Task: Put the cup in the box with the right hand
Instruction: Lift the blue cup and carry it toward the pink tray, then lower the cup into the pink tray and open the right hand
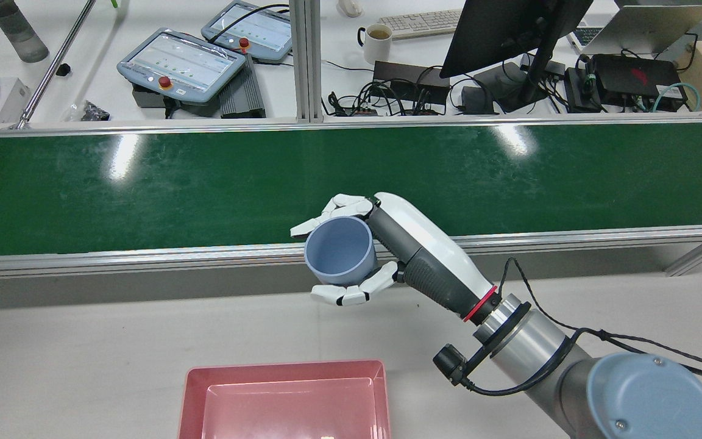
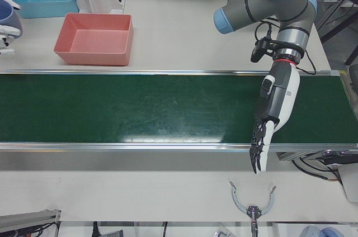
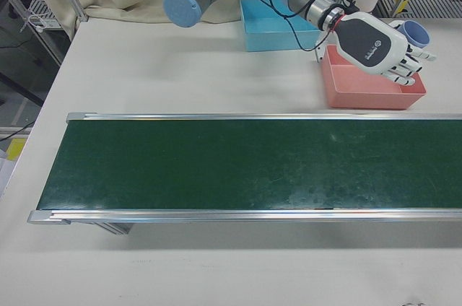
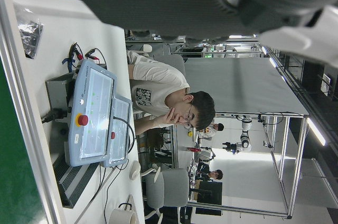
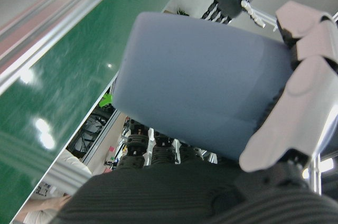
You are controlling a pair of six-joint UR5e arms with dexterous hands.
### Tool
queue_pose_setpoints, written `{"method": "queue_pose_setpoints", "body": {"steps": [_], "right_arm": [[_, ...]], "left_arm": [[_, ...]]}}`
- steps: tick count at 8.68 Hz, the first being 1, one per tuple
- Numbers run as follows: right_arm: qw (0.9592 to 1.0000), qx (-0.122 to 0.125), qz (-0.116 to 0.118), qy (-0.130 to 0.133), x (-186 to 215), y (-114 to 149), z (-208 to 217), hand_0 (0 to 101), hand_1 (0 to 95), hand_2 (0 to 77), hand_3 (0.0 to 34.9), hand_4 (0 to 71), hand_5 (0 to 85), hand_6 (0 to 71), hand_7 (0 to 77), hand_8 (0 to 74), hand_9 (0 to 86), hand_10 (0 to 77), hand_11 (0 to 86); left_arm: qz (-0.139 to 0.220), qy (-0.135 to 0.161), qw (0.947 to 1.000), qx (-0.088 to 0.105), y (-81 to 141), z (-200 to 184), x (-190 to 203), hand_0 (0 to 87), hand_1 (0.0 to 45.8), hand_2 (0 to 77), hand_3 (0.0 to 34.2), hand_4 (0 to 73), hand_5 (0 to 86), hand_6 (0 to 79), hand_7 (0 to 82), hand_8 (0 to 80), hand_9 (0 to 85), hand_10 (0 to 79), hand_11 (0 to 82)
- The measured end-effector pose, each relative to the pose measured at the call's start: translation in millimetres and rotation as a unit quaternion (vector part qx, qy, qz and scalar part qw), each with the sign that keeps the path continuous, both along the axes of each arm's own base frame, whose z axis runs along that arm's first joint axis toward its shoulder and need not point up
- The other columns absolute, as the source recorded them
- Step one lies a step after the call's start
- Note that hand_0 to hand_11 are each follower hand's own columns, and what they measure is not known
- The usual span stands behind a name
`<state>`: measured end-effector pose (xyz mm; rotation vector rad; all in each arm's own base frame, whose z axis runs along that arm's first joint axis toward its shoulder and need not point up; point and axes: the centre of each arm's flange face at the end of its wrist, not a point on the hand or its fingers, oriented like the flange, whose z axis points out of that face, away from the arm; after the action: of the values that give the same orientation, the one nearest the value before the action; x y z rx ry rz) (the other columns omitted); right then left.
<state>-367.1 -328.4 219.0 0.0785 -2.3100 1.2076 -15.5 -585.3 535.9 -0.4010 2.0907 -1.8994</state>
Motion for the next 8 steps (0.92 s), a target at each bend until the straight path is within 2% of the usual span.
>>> {"method": "queue_pose_setpoints", "body": {"steps": [1,3,4,5,6,7,8], "right_arm": [[0.9998,0.011,-0.014,0.006,-16.9,18.4,-8.9,41,12.0,32.2,0.0,31.1,7.1,32.2,70.4,34.9,57.3,19.6,29.5],[0.9993,0.017,-0.031,0.011,-39.1,46.6,-17.5,41,11.5,32.7,0.0,31.1,7.1,32.2,70.4,33.8,57.8,18.5,27.8],[0.9992,0.014,-0.037,0.01,-49.0,60.9,-20.8,44,11.5,32.7,0.0,31.1,6.5,23.5,72.0,30.5,54.0,15.8,21.8],[0.999,0.009,-0.042,0.01,-57.1,73.7,-22.2,44,11.5,32.7,0.0,31.1,6.5,23.5,72.0,21.3,45.8,7.1,13.6],[0.9989,0.005,-0.045,0.01,-61.9,81.8,-21.9,48,10.4,33.8,0.0,33.8,1.6,14.2,70.4,9.3,34.9,1.1,1.6],[0.9988,0.002,-0.047,0.01,-64.0,85.6,-21.2,38,2.7,33.8,0.0,36.0,0.0,9.3,45.3,4.4,19.6,0.5,1.1],[0.9988,0.001,-0.047,0.011,-64.5,87.0,-20.2,21,1.1,4.9,0.0,31.1,3.3,9.3,55.1,6.5,20.2,0.5,1.1]], "left_arm": [[0.0,0.0,1.0,0.0,-0.2,-0.3,0.1,0.0,0.5,0.5,0.0,0.0,0.0,0.0,0.0,0.0,0.5,0.0,0.0],[0.0,0.0,1.0,0.0,0.0,-0.1,0.2,0.0,0.5,0.5,0.0,0.0,0.0,0.0,0.0,0.0,0.0,0.0,0.0],[0.0,0.0,1.0,0.0,-0.1,-0.1,0.2,0.0,0.5,0.5,0.0,0.0,0.0,0.0,0.0,0.0,0.0,0.0,0.0],[0.0,0.0,1.0,0.0,-0.2,-0.3,0.2,0.0,0.5,0.5,0.0,0.0,0.0,0.0,0.0,0.0,0.5,0.0,0.0],[0.0,0.0,1.0,0.0,-0.3,-0.5,0.0,0.0,0.5,0.5,0.0,0.0,0.0,0.0,0.0,0.0,0.0,0.0,0.0],[0.0,0.0,1.0,0.0,-0.3,-0.6,-0.1,0.0,0.5,0.5,0.0,0.0,0.0,0.0,0.0,0.0,0.0,0.0,0.0],[0.0,0.0,1.0,0.0,-0.4,-0.6,0.0,0.0,0.5,0.5,0.0,0.0,0.0,0.0,0.0,0.0,0.0,0.0,0.0]]}}
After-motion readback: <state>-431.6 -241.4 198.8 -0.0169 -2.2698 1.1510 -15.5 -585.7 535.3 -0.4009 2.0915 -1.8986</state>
